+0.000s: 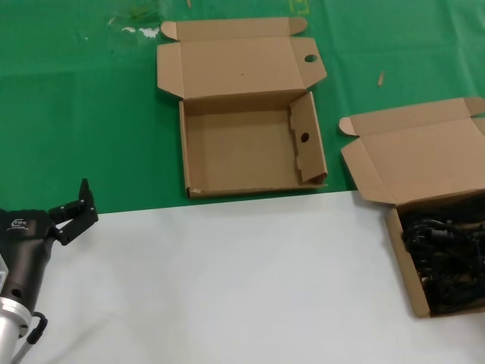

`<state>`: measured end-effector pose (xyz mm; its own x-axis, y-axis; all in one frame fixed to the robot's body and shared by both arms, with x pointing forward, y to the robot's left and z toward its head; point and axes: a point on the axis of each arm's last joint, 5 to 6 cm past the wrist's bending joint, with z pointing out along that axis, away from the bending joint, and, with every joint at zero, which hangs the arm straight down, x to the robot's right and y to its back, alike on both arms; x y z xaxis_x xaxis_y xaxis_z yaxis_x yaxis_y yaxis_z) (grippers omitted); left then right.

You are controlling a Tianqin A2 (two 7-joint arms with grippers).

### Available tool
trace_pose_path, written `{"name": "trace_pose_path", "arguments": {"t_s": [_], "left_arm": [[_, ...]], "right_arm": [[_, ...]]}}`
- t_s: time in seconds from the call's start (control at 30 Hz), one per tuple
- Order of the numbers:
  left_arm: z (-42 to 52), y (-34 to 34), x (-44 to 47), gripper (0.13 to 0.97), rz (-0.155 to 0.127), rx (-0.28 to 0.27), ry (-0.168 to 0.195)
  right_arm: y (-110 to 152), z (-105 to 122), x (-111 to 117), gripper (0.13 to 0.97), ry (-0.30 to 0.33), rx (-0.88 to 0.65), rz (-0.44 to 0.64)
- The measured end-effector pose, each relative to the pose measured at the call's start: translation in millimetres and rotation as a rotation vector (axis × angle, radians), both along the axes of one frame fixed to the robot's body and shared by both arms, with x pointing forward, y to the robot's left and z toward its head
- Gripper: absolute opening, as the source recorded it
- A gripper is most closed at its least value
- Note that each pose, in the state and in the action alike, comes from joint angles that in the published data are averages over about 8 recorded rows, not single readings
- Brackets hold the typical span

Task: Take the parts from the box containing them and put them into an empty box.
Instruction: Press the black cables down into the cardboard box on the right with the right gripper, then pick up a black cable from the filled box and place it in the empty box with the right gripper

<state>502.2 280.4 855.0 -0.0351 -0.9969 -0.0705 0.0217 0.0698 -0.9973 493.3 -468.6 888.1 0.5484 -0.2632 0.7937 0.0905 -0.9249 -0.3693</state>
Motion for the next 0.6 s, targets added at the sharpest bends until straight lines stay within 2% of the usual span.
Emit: {"name": "trace_pose_path", "arguments": {"t_s": [0.13, 0.4, 0.6], "left_arm": [[0.0, 0.0, 0.0, 0.966, 0.0, 0.0, 0.0], [0.0, 0.0, 0.0, 0.966, 0.0, 0.0, 0.0], [0.0, 0.0, 0.0, 0.966, 0.0, 0.0, 0.0]], "right_arm": [[0.0, 0.4, -2.8, 0.63, 0.01, 0.0, 0.003], [-3.8, 5.8, -7.2, 0.415, 0.022, -0.008, 0.005], [-4.4, 9.3, -8.4, 0.316, 0.023, -0.014, 0.006]]}}
